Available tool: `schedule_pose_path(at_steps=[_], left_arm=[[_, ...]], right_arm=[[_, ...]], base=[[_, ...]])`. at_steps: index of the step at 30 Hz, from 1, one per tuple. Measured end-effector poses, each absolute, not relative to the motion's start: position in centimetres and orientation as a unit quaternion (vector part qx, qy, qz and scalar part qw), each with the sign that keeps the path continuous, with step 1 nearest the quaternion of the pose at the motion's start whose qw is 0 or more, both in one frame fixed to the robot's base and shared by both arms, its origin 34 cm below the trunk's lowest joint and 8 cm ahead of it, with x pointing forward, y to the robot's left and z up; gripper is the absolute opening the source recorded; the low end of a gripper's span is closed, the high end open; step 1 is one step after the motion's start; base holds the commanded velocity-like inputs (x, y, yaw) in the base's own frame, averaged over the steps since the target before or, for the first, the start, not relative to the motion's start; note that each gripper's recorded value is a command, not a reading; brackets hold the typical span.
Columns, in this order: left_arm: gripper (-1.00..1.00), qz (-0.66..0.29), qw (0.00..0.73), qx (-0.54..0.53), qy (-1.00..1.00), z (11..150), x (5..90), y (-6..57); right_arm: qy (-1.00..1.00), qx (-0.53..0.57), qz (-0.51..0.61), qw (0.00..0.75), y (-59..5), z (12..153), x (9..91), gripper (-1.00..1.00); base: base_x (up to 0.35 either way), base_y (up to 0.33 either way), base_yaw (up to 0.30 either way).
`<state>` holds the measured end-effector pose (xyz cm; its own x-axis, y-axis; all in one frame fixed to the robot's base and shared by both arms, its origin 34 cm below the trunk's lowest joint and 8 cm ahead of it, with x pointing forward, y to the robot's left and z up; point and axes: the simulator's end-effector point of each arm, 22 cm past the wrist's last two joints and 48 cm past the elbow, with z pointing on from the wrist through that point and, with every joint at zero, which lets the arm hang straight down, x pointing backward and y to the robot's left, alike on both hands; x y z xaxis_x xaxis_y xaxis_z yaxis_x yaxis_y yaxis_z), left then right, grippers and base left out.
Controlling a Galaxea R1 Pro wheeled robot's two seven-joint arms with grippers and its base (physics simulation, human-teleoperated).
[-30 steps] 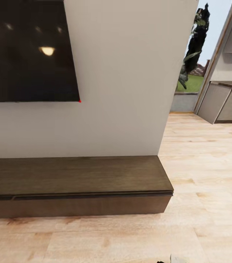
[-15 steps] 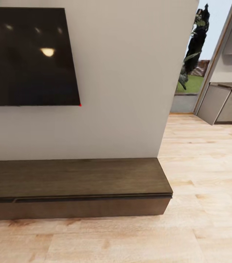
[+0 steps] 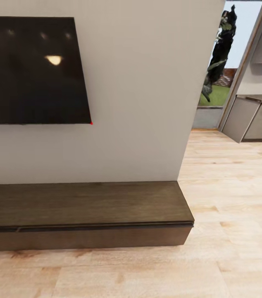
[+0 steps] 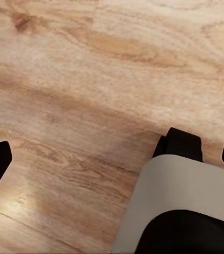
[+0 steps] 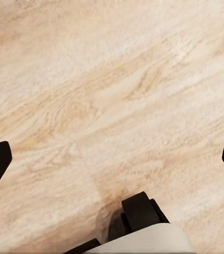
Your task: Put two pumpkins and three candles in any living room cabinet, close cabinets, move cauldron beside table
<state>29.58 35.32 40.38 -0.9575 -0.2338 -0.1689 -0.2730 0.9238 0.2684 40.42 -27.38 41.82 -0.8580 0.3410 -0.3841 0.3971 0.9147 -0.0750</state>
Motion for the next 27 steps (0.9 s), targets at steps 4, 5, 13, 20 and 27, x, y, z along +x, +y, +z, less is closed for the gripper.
schedule_pose_path(at_steps=[4, 5, 13, 20, 27], left_arm=[[1.0, 0.145, 0.066, -0.13, 0.979, 41.1, 29.5, 35.2], [1.0, 0.145, 0.066, -0.13, 0.979, 41.3, 29.5, 35.1], [1.0, 0.145, 0.065, -0.13, 0.979, 42.6, 29.5, 35.0], [1.0, 0.143, 0.063, -0.131, 0.979, 43.8, 29.3, 34.7], [1.0, 0.143, 0.056, -0.13, 0.98, 44.9, 28.3, 34.6]], right_arm=[[0.961, 0.19, -0.075, 0.184, -27.2, 42.5, 40.5, 1.0], [0.962, 0.19, -0.075, 0.183, -27.2, 42.7, 40.5, 1.0], [0.963, 0.187, -0.074, 0.181, -27.1, 44.1, 40.5, 1.0], [0.963, 0.188, -0.075, 0.178, -27.1, 45.2, 40.1, 1.0], [0.964, 0.187, -0.076, 0.175, -27.1, 46.2, 39.3, 1.0]], base=[[0.0, 0.0, 0.0], [0.0, 0.0, 0.0], [0.0, 0.0, 0.0], [0.0, 0.0, 0.0], [0.0, 0.0, 0.0]])
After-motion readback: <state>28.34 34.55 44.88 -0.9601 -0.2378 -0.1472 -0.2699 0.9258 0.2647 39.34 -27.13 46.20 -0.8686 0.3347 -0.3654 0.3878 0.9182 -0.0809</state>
